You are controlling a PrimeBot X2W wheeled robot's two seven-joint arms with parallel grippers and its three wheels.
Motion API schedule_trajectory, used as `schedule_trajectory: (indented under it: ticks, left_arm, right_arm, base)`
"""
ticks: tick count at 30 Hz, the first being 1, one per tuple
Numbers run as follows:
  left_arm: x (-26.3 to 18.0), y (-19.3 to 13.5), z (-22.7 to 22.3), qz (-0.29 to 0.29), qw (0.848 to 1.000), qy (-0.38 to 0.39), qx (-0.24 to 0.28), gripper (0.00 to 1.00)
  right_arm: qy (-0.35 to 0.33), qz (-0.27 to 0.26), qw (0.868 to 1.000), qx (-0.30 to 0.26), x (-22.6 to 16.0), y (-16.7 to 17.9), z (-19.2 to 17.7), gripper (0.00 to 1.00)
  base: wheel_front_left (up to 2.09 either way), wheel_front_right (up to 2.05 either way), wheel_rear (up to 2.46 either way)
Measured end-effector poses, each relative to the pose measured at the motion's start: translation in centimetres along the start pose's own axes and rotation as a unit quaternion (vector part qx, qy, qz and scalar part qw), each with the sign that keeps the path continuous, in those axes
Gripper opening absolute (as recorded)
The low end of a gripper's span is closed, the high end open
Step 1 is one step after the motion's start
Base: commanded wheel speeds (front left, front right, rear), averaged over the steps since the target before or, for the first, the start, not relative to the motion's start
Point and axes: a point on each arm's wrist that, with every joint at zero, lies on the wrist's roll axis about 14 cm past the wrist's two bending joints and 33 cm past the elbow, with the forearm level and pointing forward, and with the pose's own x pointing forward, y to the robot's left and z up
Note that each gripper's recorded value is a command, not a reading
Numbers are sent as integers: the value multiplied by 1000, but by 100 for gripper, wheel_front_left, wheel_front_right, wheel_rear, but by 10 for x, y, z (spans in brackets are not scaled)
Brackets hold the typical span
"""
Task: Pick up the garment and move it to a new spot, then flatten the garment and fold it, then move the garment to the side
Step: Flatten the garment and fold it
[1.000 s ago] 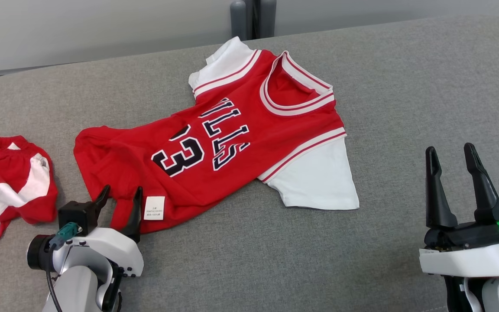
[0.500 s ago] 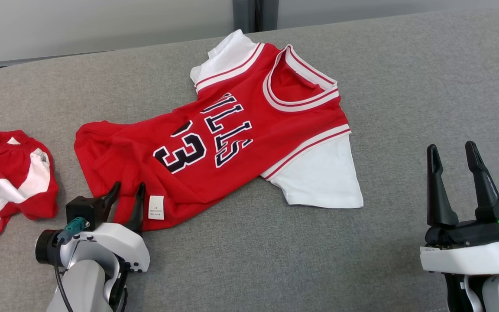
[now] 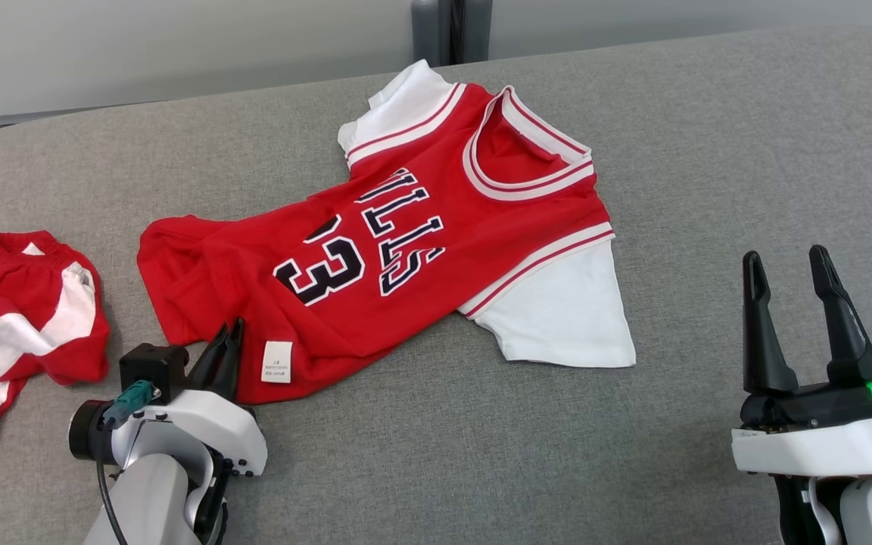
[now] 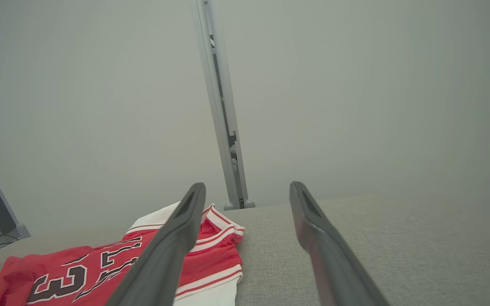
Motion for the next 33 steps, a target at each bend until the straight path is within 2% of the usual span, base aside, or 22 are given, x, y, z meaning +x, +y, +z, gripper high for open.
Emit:
schedule_trajectory:
  ticks: [4,8,12,18,22,29,33]
  left_arm:
    - [-1,3,12,7,1000,-21,-6,0]
    - [-9,12,23,28,998,-44,-26,0]
    - [-16,14,33,31,997,-65,-25,0]
    - [-27,14,41,32,996,-85,-25,0]
    - [-33,11,47,29,995,-96,-24,0]
    - [-45,12,45,35,995,-93,-25,0]
    - [-48,13,45,38,994,-95,-25,0]
  right_arm:
    - [14,-7,1000,3,-5,-4,-8,100]
    - [78,-22,997,12,-21,-11,-46,100]
    - [142,-23,989,33,-28,-7,-81,100]
    - [200,-3,979,51,-20,9,-113,100]
    - [263,12,963,64,-26,25,-143,100]
    - [312,15,947,73,-30,31,-168,100]
    - [318,14,945,81,-29,33,-173,100]
  base:
    - [0,0,0]
    - [0,0,0]
    - [0,0,0]
    - [0,0,0]
    - [0,0,0]
    - [0,0,0]
    - [0,0,0]
